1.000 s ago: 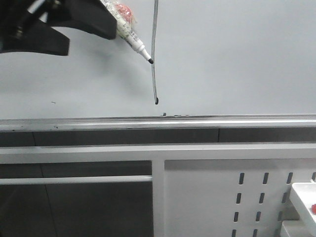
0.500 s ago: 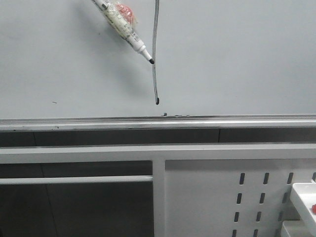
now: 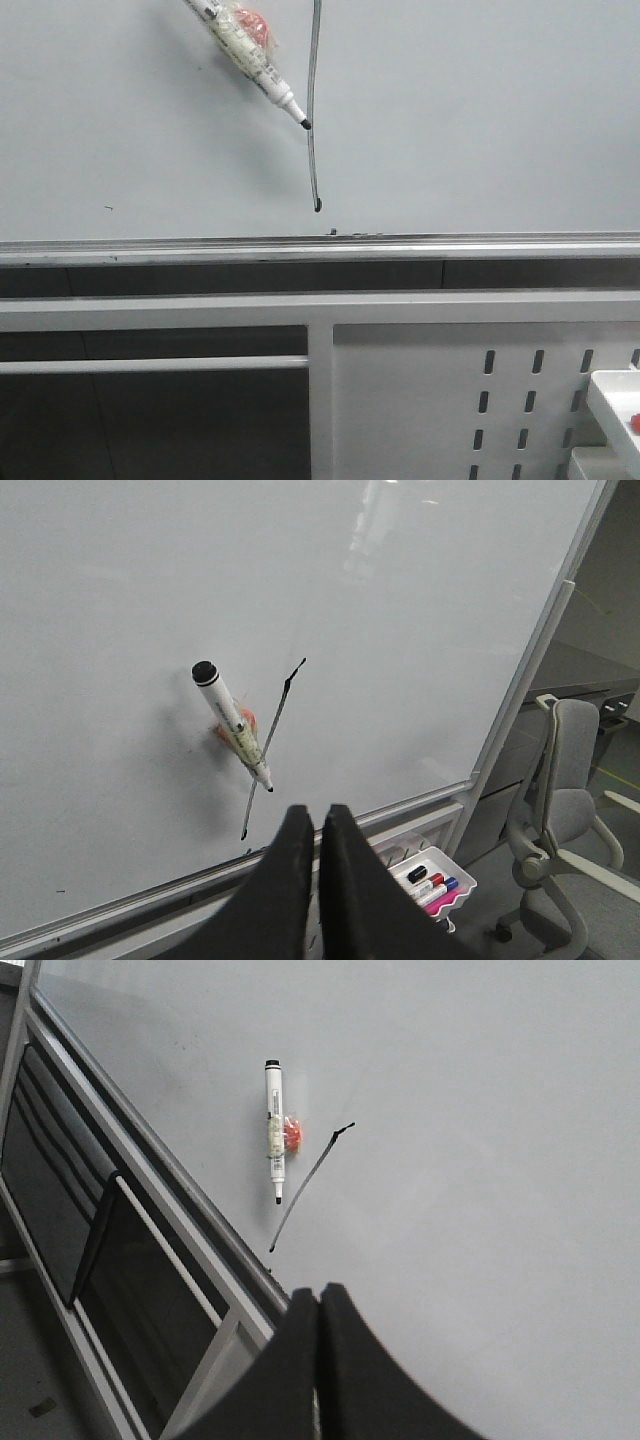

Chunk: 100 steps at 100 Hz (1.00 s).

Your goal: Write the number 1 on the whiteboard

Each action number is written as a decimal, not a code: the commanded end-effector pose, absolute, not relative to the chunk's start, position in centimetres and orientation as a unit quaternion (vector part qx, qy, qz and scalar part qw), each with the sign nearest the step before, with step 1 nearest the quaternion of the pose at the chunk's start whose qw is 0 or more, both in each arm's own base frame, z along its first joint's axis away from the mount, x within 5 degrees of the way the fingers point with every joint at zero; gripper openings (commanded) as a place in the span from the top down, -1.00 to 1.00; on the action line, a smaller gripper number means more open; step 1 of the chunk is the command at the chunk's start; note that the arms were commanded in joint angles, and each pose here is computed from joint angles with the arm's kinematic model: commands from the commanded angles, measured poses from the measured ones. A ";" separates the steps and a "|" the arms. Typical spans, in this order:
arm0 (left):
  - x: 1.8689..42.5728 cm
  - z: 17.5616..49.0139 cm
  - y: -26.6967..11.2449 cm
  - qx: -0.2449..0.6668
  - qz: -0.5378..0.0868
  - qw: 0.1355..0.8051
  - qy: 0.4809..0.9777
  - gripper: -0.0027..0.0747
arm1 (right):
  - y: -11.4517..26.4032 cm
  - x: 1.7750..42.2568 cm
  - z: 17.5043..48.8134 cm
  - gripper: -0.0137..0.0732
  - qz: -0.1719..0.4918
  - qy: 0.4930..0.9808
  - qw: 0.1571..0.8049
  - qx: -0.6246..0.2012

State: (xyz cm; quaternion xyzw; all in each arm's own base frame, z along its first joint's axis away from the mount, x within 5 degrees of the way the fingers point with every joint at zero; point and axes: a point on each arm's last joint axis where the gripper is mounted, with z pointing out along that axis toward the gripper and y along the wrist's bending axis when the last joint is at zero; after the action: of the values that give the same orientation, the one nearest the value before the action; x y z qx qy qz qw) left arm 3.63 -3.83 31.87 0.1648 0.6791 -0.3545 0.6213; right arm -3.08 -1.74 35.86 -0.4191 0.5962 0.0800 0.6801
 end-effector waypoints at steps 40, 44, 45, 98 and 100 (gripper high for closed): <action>3.6 33.2 -3.6 0.152 -0.364 0.649 0.651 0.98 | -1.7 -3.0 37.1 0.85 0.078 0.578 0.706 -0.401; 3.7 33.1 -3.7 0.151 -0.366 0.646 0.653 0.98 | -1.7 -3.0 37.1 0.85 0.078 0.578 0.706 -0.401; 3.7 33.1 -3.7 0.150 -0.366 0.647 0.652 0.98 | -1.7 -3.0 37.1 0.85 0.078 0.578 0.706 -0.401; 6.2 23.9 -1.7 0.080 -0.120 0.771 0.620 0.98 | -1.7 -3.0 37.1 0.85 0.078 0.578 0.706 -0.401; 6.1 23.5 -1.6 0.075 -0.113 0.771 0.622 0.98 | -1.7 -3.0 37.1 0.85 0.078 0.578 0.706 -0.401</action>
State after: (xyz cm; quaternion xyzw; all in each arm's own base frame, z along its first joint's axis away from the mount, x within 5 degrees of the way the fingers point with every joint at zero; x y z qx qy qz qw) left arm 6.31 -2.23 23.14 0.1063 0.6563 -0.1362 0.7344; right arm -3.08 -1.74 35.84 -0.4187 0.5972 0.0807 0.6793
